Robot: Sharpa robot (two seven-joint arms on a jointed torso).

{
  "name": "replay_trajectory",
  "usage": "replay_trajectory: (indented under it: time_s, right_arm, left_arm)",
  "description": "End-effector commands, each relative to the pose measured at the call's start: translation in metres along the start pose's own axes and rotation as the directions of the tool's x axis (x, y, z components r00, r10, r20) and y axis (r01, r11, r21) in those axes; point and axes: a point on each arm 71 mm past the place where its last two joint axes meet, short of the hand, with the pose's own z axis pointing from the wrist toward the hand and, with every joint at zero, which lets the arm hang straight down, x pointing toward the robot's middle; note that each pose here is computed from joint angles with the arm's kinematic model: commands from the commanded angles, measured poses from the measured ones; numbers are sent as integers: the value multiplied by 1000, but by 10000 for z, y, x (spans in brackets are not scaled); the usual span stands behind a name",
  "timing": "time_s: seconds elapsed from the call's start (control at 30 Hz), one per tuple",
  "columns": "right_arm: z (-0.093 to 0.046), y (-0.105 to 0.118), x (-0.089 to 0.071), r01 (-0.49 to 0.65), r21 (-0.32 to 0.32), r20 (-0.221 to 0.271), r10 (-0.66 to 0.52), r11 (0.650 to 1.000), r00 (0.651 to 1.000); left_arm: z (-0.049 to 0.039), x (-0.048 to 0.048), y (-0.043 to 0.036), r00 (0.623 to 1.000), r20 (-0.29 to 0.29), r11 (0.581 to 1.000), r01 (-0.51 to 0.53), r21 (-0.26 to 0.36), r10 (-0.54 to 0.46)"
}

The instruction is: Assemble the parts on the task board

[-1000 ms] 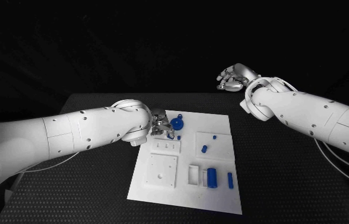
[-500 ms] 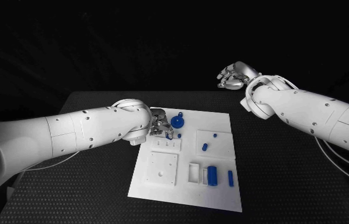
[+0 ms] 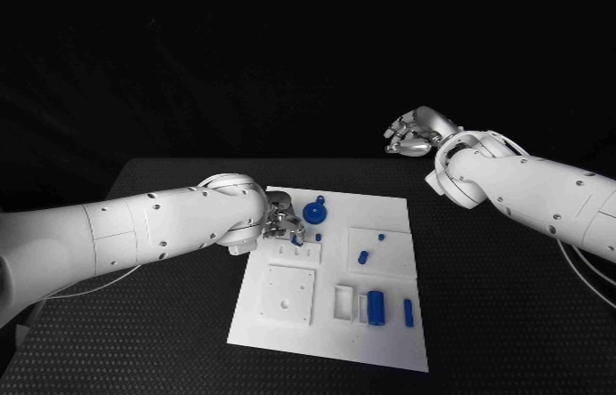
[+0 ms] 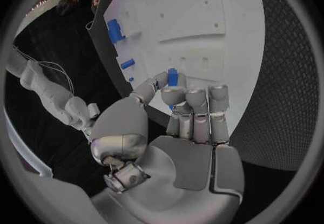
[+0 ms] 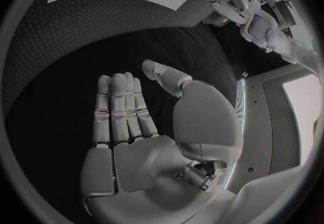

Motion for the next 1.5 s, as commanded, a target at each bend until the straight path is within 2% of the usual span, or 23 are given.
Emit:
replay_trajectory:
  time_s: [0.03,0.73,1.1,1.5]
  right_arm:
    - [2,10,12,1,-12,-14,-1,1000,1000]
    - [9,12,21,2,-12,-20,-2,1000,1000]
    - [6,18,26,1,-14,-21,-1,1000,1000]
    - [2,21,39,-3,-16,-23,3,1000,1000]
  left_arm:
    - [10,45,3,999,-30,1000,-10,-4,10]
    - [26,95,30,998,-61,1000,-24,-11,23]
    - [40,106,22,996,-19,996,-89,-9,89]
    - [45,113,15,994,-8,994,-110,-8,110]
